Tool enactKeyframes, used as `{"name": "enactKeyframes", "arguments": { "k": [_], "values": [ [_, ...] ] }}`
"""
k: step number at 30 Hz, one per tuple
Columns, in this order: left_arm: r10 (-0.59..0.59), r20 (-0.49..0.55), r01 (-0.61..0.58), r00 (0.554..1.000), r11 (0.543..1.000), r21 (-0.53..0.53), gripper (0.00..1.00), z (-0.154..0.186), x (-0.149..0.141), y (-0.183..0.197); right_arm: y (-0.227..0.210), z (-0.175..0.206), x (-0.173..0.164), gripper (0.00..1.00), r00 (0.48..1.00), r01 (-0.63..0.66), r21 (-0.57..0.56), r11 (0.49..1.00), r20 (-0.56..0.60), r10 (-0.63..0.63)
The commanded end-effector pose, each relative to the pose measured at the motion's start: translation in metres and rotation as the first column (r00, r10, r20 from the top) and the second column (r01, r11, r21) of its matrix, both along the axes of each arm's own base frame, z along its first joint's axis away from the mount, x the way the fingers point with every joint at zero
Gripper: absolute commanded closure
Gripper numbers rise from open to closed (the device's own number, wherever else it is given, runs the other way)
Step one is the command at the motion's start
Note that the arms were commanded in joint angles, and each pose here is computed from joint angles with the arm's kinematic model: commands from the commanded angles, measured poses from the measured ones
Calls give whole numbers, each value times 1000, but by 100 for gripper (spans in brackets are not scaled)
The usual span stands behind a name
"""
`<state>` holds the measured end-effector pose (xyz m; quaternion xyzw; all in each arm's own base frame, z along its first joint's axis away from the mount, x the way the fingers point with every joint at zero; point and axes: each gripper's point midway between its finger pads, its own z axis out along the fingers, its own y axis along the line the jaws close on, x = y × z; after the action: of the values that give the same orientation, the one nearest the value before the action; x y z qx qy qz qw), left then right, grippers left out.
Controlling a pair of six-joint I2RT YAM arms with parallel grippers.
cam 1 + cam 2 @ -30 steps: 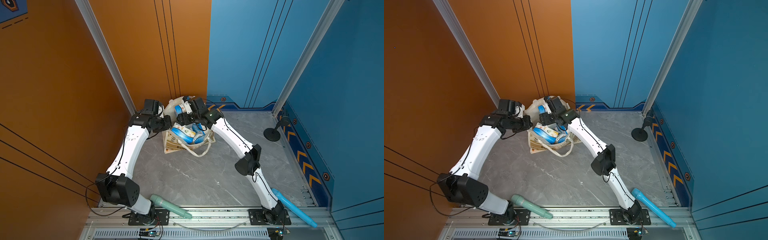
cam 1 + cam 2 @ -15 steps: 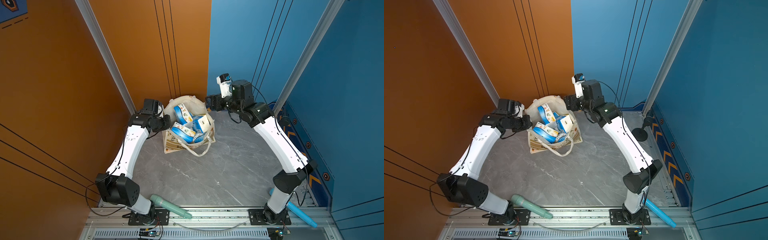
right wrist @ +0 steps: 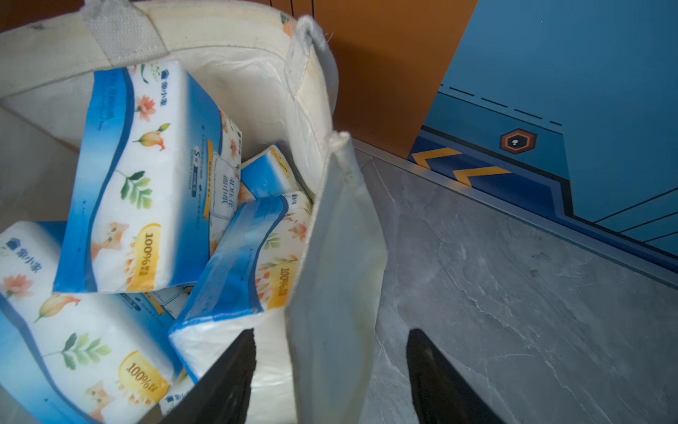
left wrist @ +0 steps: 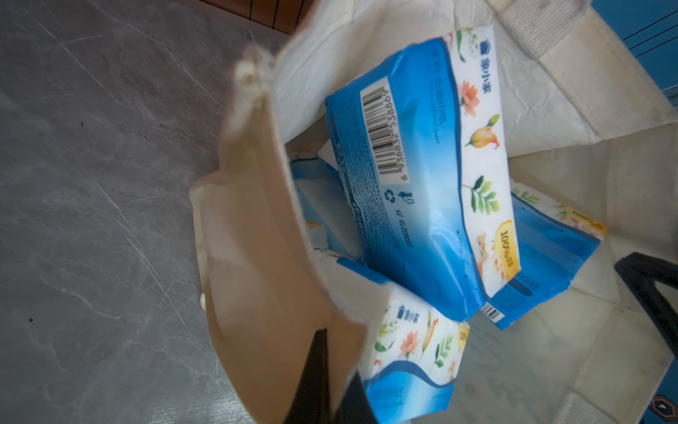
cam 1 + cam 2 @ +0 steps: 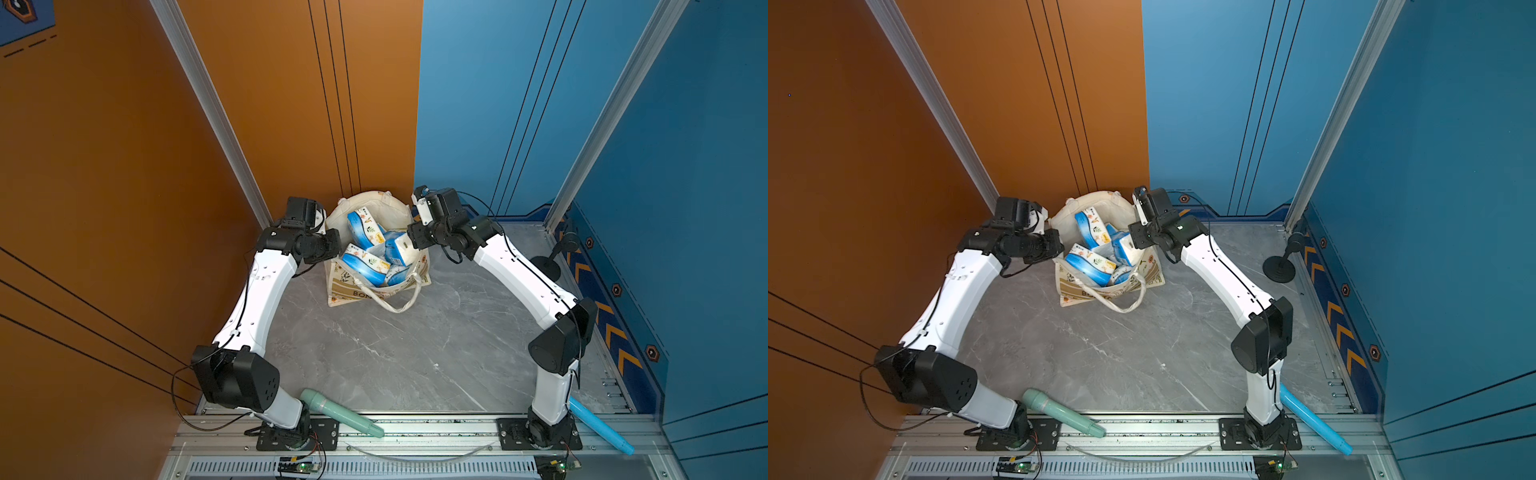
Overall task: Put tissues into the canvas bag
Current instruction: Adjust the canvas bag at the center of the board.
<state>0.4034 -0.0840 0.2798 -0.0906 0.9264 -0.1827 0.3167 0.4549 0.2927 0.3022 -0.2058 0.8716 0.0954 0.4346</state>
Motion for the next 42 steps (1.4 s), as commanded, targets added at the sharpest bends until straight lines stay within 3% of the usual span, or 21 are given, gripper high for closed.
{"name": "enactKeyframes", "arguments": {
  "k": [1,3,9,17,21,25,31,36,42],
  "values": [
    [-3,81,3,997,1000,-6,100,21,12,-1,-7,-5,11,41,999,52,-53,997,10,-52],
    [-2,79,2,997,1000,-5,100,20,12,0,-9,-11,13,50,998,64,-65,996,3,-64],
    [2,66,-2,998,1000,1,100,15,13,1,-24,-2,11,100,992,120,-71,990,35,-117],
    [-32,58,31,998,999,12,100,13,17,-11,-94,84,-15,100,941,254,54,966,215,-260],
    [-21,73,18,997,999,40,100,19,22,-10,-134,109,-29,100,915,312,83,946,241,-323],
    [-22,50,20,998,999,37,100,10,29,-15,-150,84,-23,100,931,327,71,943,150,-334],
    [-111,10,110,994,993,42,100,-11,39,-57,-147,28,-12,100,939,340,13,940,54,-340],
    [-172,49,170,984,985,30,100,4,44,-87,-158,12,-3,100,929,369,-3,929,24,-369],
    [-171,89,170,981,985,18,100,22,42,-90,-171,7,-3,97,922,388,0,922,10,-388]
  ]
}}
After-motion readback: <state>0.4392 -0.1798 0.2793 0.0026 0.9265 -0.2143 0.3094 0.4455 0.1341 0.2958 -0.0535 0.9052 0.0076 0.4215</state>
